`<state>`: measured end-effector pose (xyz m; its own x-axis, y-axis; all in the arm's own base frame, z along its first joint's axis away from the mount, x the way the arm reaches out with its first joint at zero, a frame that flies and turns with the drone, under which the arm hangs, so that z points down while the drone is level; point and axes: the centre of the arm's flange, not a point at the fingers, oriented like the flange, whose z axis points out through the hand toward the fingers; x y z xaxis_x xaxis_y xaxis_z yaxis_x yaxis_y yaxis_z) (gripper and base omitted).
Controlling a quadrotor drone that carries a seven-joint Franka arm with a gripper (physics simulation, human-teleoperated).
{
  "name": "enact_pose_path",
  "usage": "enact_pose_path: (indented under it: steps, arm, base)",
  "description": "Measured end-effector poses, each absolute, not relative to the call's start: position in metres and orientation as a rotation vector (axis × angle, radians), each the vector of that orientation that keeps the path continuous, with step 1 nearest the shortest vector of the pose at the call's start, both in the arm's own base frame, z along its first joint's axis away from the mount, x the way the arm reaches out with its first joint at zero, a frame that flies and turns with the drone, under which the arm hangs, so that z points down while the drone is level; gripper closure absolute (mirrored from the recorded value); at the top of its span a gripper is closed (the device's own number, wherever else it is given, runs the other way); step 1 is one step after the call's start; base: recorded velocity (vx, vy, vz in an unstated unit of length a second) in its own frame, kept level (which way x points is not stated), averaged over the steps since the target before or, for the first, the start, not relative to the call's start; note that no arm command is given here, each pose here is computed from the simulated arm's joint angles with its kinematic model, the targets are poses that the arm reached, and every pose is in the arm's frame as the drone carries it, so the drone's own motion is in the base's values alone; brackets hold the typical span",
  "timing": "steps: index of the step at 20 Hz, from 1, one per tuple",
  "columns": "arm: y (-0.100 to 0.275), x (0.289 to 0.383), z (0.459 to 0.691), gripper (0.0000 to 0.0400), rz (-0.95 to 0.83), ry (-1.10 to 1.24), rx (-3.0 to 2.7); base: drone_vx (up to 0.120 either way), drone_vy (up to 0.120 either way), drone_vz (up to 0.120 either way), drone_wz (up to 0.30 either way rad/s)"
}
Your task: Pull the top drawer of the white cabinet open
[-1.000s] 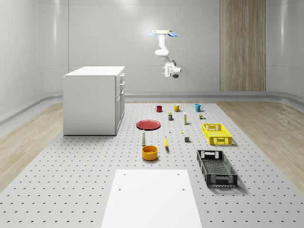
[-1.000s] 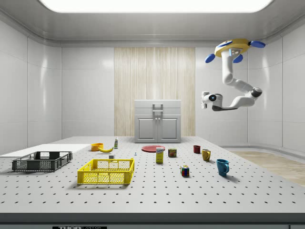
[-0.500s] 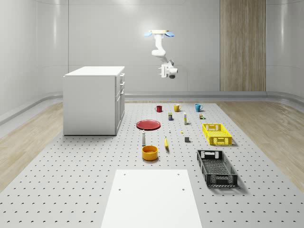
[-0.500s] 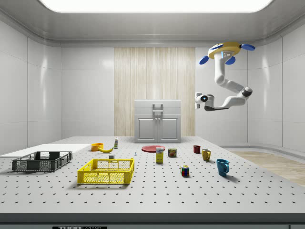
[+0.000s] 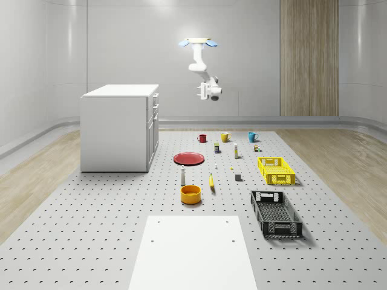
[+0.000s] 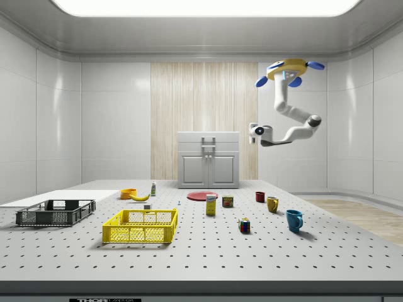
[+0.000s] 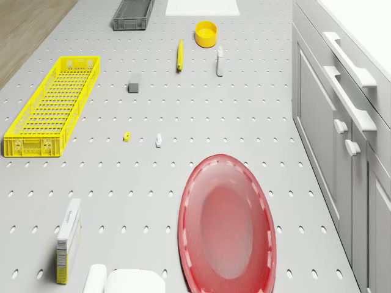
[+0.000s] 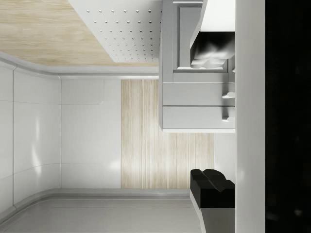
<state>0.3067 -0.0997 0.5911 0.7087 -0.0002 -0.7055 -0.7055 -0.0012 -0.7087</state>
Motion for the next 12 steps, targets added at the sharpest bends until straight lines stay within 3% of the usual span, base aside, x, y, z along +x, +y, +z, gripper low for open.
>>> enact_pose_path:
  steps: [12]
  arm:
    - [-0.0997,0.3067,0.5911,0.0095,0.613,0.612,-1.484]
  base:
    - [0.12,-0.12,0.0,0.0]
